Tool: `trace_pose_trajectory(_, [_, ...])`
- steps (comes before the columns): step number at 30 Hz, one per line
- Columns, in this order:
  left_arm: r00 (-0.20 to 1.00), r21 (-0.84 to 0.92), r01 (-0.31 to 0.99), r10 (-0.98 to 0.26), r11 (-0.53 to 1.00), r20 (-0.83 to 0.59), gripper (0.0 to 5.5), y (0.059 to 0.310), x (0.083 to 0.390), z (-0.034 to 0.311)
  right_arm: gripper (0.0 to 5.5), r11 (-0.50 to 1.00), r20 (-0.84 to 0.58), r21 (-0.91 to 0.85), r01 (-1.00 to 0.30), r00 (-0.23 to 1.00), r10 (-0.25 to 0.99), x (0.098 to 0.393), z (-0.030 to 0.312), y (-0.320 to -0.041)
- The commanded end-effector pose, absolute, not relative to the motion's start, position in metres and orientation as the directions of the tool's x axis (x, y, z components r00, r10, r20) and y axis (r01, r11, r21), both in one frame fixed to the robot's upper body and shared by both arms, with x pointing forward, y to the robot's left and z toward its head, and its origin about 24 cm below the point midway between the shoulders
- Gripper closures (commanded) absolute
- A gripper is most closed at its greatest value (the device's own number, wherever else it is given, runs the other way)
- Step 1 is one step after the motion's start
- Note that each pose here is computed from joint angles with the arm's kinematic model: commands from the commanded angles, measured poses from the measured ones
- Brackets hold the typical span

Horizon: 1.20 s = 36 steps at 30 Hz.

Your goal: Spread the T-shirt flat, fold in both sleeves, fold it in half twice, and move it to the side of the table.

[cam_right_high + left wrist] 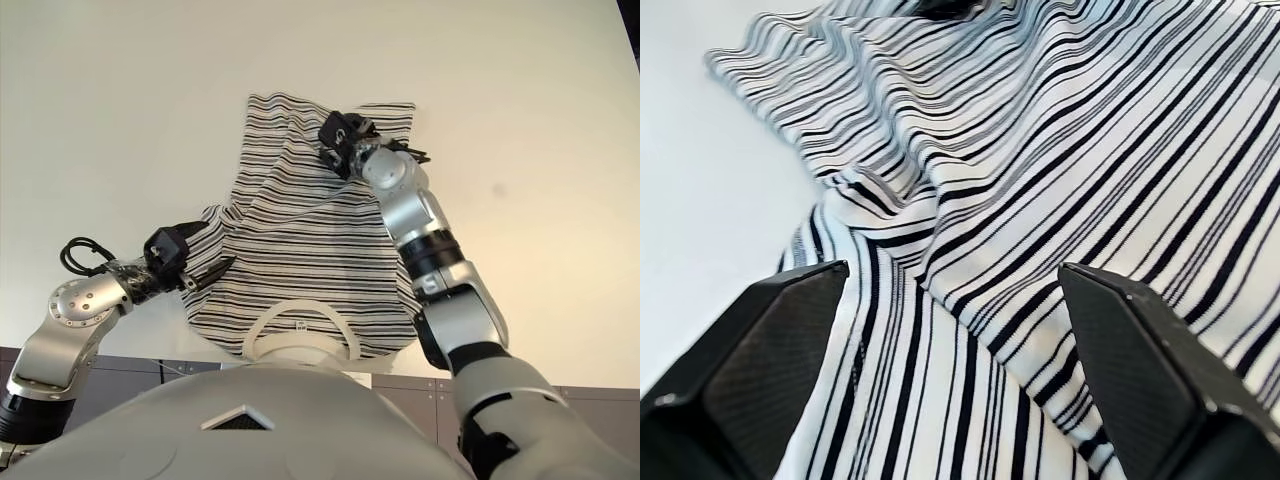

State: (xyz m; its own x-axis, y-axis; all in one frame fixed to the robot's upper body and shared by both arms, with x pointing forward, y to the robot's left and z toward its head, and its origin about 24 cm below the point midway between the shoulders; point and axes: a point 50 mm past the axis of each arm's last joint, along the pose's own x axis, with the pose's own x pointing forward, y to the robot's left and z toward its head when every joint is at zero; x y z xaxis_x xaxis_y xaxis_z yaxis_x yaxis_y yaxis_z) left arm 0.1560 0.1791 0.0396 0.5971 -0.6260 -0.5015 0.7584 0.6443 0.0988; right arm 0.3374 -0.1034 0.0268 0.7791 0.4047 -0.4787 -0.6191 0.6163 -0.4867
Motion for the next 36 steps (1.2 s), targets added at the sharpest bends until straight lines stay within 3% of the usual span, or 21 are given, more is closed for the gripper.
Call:
trace_pose_trajectory(1, [0.613,0.136,0.738,-0.573,0.661,-0.544,1.62,0.182,0.163,0.032,2.3,0.792,-0.516,-0.289,-0.538,0.784,0.344,0.344,0.003,-0.092])
trace_pose_trajectory(5, [0.64,0.15,0.718,-0.561,0.68,-0.525,1.62,0.182,0.166,0.035,2.3,0.849,-0.332,-0.13,-0.512,0.829,0.45,0.346,0.028,-0.104])
trace_pose_trajectory(8, [0.716,0.168,0.656,-0.536,0.736,-0.448,1.62,0.187,0.178,0.053,2.3,0.873,-0.258,-0.131,-0.471,0.866,0.429,0.339,0.046,-0.133])
trace_pose_trajectory(12, [0.809,0.085,0.571,-0.543,0.816,-0.225,1.62,0.198,0.193,0.101,2.3,0.872,-0.289,-0.248,-0.422,0.892,0.349,0.324,0.052,-0.176])
trace_pose_trajectory(15, [0.841,0.012,0.529,-0.522,0.848,-0.142,1.62,0.208,0.21,0.118,2.3,0.833,-0.365,-0.365,-0.415,0.887,0.282,0.324,0.042,-0.188])
trace_pose_trajectory(19, [0.806,0.163,0.552,-0.473,0.818,-0.356,1.62,0.203,0.253,0.07,2.3,0.783,-0.392,-0.456,-0.423,0.885,0.25,0.33,0.031,-0.181])
trace_pose_trajectory(26, [0.74,-0.019,0.63,-0.607,0.777,-0.29,1.62,0.172,0.306,0.057,2.3,0.791,-0.337,-0.48,-0.379,0.912,0.232,0.338,0.038,-0.178])
trace_pose_trajectory(28, [0.701,-0.013,0.665,-0.629,0.747,-0.336,1.62,0.163,0.31,0.048,2.3,0.795,-0.318,-0.482,-0.368,0.919,0.232,0.341,0.041,-0.174])
trace_pose_trajectory(33, [0.631,0.178,0.697,-0.477,0.695,-0.612,1.62,0.174,0.305,0.005,2.3,0.774,-0.306,-0.5,-0.389,0.915,0.262,0.342,0.042,-0.162])
trace_pose_trajectory(36, [0.621,0.233,0.7,-0.414,0.674,-0.665,1.62,0.184,0.304,-0.002,2.3,0.747,-0.428,-0.497,-0.441,0.874,0.231,0.334,0.022,-0.169])
